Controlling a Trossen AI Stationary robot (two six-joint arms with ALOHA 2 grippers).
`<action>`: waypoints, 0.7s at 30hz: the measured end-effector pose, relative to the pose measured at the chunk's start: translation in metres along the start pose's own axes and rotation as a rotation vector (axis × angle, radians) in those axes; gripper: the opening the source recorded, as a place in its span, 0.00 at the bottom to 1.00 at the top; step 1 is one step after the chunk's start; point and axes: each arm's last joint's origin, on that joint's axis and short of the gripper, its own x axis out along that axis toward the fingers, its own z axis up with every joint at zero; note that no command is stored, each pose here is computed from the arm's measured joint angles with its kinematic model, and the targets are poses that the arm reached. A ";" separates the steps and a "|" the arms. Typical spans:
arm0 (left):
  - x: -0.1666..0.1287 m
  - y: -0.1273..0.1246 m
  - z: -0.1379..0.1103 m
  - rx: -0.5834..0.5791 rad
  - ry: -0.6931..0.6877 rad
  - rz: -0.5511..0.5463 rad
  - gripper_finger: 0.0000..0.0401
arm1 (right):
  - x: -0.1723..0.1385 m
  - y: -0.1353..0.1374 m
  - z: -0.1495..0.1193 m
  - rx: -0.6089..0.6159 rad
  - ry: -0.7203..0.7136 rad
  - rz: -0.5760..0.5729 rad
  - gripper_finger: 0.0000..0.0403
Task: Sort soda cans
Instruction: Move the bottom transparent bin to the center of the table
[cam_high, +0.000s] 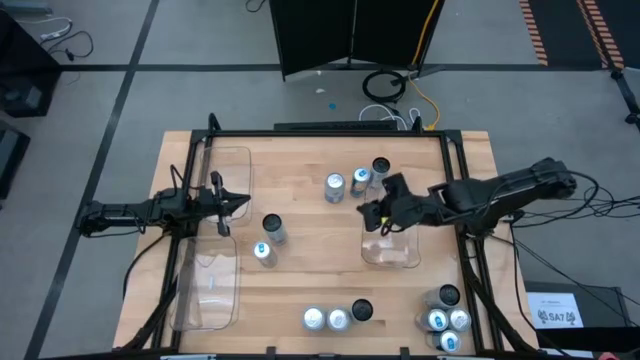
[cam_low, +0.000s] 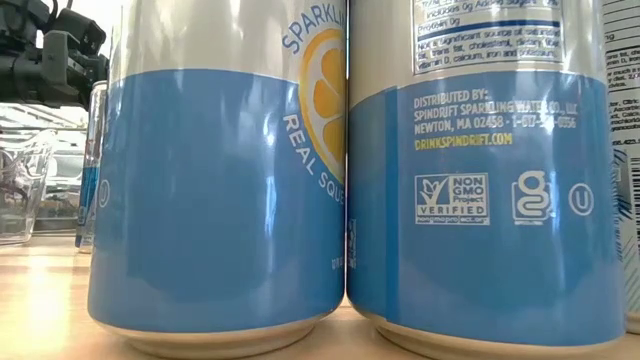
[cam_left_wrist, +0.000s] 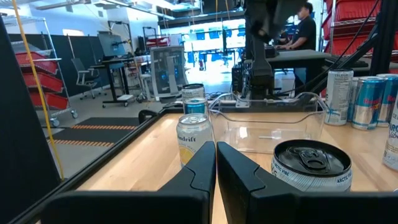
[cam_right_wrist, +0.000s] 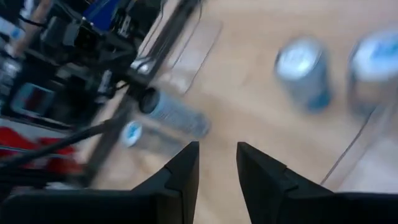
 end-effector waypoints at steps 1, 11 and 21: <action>0.000 0.000 0.000 0.000 0.000 0.000 0.07 | 0.000 -0.001 0.001 -0.065 -0.029 -0.015 0.25; 0.000 0.000 0.000 0.161 0.000 0.000 0.07 | 0.008 -0.006 0.012 -0.318 -0.127 -0.109 0.25; 0.000 0.000 0.003 -0.269 -0.033 0.000 0.07 | 0.007 -0.005 0.009 -0.322 -0.039 -0.049 0.25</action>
